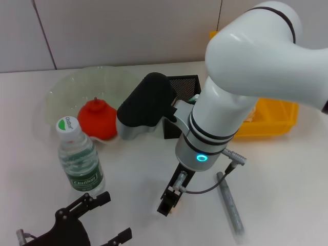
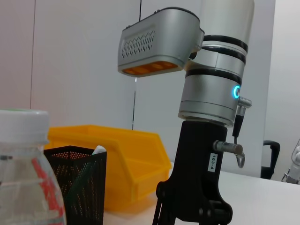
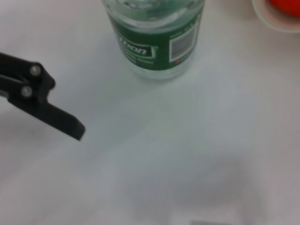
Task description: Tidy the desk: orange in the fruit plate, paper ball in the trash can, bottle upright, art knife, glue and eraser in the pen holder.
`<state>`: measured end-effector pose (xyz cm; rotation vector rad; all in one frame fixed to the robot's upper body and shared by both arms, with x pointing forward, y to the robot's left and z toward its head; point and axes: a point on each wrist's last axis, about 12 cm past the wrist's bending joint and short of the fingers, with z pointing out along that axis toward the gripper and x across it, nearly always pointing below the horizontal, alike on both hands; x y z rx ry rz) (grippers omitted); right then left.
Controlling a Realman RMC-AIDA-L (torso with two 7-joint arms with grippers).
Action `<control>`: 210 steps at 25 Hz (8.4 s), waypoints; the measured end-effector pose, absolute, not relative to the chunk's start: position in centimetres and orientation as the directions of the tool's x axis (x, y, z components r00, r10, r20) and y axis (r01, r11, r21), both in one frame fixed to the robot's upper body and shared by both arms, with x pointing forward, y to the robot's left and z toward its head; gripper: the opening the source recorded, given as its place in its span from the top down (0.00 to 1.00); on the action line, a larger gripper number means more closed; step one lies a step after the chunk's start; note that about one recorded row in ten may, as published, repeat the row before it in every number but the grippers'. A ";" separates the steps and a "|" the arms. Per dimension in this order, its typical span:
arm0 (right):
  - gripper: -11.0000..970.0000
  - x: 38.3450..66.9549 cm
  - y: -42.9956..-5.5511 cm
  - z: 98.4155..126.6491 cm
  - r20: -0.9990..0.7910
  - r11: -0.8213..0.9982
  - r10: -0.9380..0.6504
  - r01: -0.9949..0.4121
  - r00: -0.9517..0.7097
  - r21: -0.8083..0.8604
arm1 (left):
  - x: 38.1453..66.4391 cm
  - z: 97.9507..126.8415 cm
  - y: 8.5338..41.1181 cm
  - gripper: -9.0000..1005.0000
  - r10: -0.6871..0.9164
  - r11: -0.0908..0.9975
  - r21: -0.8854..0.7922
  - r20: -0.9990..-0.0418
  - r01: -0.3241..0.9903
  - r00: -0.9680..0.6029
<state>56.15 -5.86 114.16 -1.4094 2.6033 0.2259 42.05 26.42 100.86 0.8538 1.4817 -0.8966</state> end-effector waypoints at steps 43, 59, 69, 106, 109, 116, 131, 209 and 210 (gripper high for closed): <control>0.57 56.2 -5.8 113.3 -0.198 0.537 -0.821 -0.842 -0.536 0.053 | 42.2 100.9 26.1 0.16 0.019 0.443 -0.065 -0.996 0.894 -0.082; 0.85 56.7 -6.3 115.6 -0.223 0.535 -0.823 -0.845 -0.522 0.004 | 42.3 101.0 26.2 0.16 0.016 0.440 -0.062 -0.997 0.896 -0.077; 0.85 59.2 -8.8 122.9 -0.356 0.616 -0.749 -0.786 -0.559 -0.062 | 42.3 101.1 26.0 0.16 0.015 0.429 -0.063 -0.997 0.901 -0.077; 0.76 64.8 -10.7 123.3 -0.480 0.732 -0.647 -0.658 -0.592 -0.176 | 42.7 101.4 25.6 0.16 0.002 0.397 -0.076 -0.996 0.914 -0.084; 0.70 64.7 -10.7 123.5 -0.482 0.733 -0.644 -0.658 -0.594 -0.169 | 42.6 101.4 25.6 0.16 0.003 0.398 -0.078 -0.996 0.914 -0.086; 0.48 62.6 -11.0 126.4 -0.459 0.707 -0.674 -0.685 -0.579 -0.174 | 42.5 101.3 25.7 0.16 0.003 0.399 -0.080 -0.996 0.913 -0.089; 0.27 57.4 -14.2 126.4 -0.338 0.656 -0.727 -0.750 -0.597 -0.086 | 42.8 101.5 25.7 0.16 0.003 0.394 -0.082 -0.996 0.916 -0.090; 0.33 56.2 -14.7 116.1 -0.149 -0.987 -0.145 -0.153 0.978 -0.042 | 42.6 100.7 24.9 0.16 0.021 0.378 -0.141 -0.987 0.915 -0.160; 0.33 56.3 -14.5 116.0 -0.151 -0.989 -0.133 -0.141 0.979 -0.041 | 42.6 100.7 24.9 0.16 0.025 0.377 -0.142 -0.986 0.915 -0.163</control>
